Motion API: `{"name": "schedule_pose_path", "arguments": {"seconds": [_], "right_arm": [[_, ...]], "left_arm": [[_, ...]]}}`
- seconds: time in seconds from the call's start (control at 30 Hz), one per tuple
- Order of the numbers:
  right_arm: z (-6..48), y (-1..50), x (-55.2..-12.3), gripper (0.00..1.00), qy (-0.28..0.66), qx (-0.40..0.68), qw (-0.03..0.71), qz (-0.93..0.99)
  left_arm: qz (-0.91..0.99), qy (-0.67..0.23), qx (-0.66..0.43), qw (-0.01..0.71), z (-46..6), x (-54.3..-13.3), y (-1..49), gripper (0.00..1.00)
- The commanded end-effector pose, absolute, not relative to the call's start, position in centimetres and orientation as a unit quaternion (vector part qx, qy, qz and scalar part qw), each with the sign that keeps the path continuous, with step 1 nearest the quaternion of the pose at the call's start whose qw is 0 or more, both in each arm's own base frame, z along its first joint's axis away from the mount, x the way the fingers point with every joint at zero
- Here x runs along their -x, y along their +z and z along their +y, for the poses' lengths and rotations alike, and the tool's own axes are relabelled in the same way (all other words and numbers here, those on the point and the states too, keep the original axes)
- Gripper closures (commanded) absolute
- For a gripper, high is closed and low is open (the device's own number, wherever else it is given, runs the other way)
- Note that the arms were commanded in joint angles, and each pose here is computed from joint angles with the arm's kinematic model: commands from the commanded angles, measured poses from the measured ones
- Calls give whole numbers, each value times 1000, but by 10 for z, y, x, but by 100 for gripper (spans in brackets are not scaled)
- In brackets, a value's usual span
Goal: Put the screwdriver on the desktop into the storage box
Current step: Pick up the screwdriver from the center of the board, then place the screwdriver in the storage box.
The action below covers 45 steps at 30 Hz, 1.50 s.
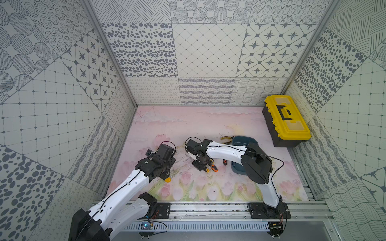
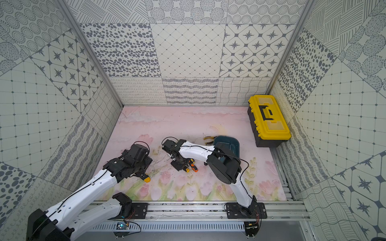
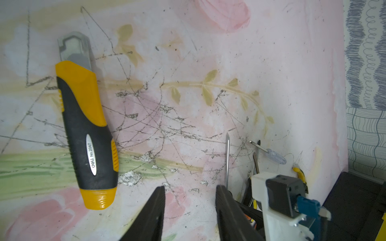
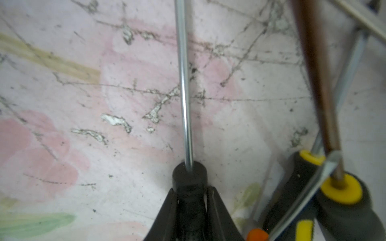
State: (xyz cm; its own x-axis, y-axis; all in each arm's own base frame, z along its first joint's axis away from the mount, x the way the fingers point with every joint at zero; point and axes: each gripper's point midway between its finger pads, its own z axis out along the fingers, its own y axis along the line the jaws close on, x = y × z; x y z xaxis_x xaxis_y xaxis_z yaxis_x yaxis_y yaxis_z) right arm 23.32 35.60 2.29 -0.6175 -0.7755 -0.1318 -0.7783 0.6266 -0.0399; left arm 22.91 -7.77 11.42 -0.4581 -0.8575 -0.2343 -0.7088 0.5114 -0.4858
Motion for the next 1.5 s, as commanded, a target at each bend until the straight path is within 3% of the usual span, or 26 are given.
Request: {"name": "schedule_pose_path", "arguments": {"seconds": [0.0,0.47,0.63,0.77,0.9,1.03,1.4,1.47], "right_arm": [[361,29,-226,100,22,431,66,899],[367,116,-215,100,138,341,142,919],[333,150,-214,100,162,263,178,934],[270,168,-234,100,163,130,214,955],[181,148,-254,100,142,-31,212,966],[131,114,-254,100,117,-95,181,972],[106,56,-275,100,56,-113,141,982],[102,48,-277,92,46,-112,136,983]], "left_arm": [[834,-138,477,240,-66,-226,117,56],[837,-130,470,248,-62,-225,121,56],[841,-133,462,249,-65,-228,121,56],[846,-138,455,241,-70,-232,118,56],[852,-145,448,230,-78,-236,114,56],[858,-154,440,217,-86,-239,109,56],[882,-177,405,164,-121,-238,94,55],[890,-173,391,158,-130,-236,94,54]]}}
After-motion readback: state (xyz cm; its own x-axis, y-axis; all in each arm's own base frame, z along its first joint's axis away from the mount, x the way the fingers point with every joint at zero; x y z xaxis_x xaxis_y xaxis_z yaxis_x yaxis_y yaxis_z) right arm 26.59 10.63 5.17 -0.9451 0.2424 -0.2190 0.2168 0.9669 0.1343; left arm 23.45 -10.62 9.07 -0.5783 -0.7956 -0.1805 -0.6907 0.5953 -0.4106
